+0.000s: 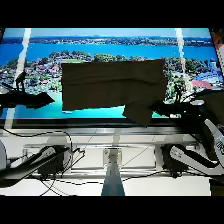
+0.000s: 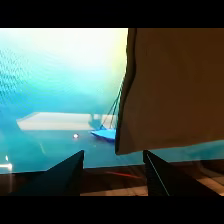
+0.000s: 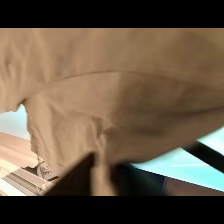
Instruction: Fold the clothes and pants, and hang the long-sleeved shirts on hangers.
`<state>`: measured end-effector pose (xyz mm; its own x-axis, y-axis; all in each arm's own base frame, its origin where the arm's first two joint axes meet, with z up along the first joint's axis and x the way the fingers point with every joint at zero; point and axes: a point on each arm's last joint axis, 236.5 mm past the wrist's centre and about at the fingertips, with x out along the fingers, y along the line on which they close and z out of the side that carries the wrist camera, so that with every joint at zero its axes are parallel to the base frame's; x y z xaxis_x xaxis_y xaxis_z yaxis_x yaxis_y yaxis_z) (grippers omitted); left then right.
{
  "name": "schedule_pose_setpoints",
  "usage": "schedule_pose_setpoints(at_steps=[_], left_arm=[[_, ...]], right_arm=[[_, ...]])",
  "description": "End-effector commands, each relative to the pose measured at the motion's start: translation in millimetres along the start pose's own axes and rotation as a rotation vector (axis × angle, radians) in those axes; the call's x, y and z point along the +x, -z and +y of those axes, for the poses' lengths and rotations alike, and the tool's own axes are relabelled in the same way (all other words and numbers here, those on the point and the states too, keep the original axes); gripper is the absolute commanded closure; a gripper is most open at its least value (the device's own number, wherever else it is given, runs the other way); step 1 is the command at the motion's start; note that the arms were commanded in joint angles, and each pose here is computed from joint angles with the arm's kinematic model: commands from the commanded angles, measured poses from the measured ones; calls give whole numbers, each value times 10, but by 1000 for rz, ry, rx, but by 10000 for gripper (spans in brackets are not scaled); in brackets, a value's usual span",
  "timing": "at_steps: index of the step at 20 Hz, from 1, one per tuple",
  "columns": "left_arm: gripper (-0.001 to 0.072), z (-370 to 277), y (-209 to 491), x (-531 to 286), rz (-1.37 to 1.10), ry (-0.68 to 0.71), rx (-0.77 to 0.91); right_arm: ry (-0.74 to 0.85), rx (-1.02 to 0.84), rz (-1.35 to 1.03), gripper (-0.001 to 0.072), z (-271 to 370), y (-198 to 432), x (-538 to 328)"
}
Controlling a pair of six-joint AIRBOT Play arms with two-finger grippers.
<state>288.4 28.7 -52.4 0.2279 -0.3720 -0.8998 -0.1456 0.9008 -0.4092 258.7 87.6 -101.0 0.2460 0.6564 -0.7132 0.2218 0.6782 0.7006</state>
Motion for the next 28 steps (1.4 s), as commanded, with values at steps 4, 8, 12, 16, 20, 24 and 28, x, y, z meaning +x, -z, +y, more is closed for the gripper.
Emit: schedule_pose_setpoints(at_steps=[4, 8, 12, 16, 20, 24, 28], left_arm=[[308, -21, 268, 197, 56, 33, -70], [308, -106, 278, 470, -28, 109, -206], [308, -62, 341, 557, -29, 100, -230], [309, -156, 448, 719, 38, 111, -179], [688, -175, 461, 858, 55, 96, -131], [691, -224, 257, 709, 4, 100, -84], [691, -320, -75, 185, -167, 85, -15]], right_arm=[[-6, -12, -6, 700, 27, -14, -6], [-13, -10, 1, 700, 44, 2, -7], [-21, -10, 11, 700, 62, 27, -7], [-23, -6, 10, 700, 68, 25, -7], [-44, 2, 36, 700, 117, 85, -10], [-86, -22, 76, 701, 261, 138, -69], [-91, -106, 4, 702, 532, 48, -327]])
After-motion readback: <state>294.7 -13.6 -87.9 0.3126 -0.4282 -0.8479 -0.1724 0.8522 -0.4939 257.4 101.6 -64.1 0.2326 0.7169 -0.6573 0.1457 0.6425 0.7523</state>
